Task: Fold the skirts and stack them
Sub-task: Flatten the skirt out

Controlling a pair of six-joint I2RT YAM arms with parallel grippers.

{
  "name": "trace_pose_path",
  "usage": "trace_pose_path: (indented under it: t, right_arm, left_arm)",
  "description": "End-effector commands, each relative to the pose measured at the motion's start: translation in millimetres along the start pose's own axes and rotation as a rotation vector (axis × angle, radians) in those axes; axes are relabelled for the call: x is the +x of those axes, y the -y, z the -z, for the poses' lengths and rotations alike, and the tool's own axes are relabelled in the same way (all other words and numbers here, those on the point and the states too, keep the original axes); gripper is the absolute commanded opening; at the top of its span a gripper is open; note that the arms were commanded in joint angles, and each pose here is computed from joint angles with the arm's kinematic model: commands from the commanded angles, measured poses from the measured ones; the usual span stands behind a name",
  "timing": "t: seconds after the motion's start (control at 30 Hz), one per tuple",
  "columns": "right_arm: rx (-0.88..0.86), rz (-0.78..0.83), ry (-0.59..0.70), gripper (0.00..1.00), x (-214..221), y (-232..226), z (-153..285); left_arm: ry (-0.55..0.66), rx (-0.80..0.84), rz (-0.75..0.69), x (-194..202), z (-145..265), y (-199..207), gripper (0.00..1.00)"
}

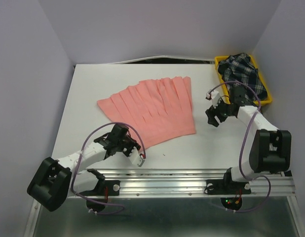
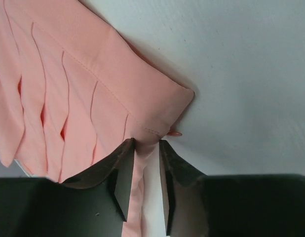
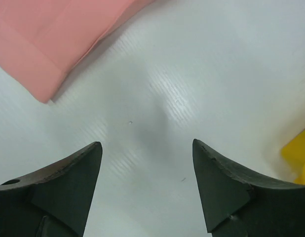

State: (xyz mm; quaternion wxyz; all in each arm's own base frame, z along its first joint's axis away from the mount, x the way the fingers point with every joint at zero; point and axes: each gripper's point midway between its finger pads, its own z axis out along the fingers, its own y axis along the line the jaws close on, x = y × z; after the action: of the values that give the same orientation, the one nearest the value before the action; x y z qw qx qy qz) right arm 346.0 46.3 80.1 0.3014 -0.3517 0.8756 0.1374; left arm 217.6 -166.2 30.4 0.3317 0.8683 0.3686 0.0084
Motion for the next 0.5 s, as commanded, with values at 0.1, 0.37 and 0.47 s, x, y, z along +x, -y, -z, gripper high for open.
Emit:
trace_pose_path:
  t: [0.1,0.37,0.47]
  right_arm:
    - [0.03,0.945,0.309,0.75,-12.3,-15.1,-8.4]
    - [0.043,1.359,0.637,0.78,-22.9,-54.3,-32.4]
    - [0.073,1.463,0.714,0.77,-26.3,-61.3,-35.3]
  left_arm:
    - [0.025,0.01,0.098,14.8,5.9,-13.2,0.19]
    - [0.041,0.008,0.218,38.5,17.1,-22.2,0.18]
    - [0.054,-0.006,0.23,37.9,18.9,-25.9,0.28]
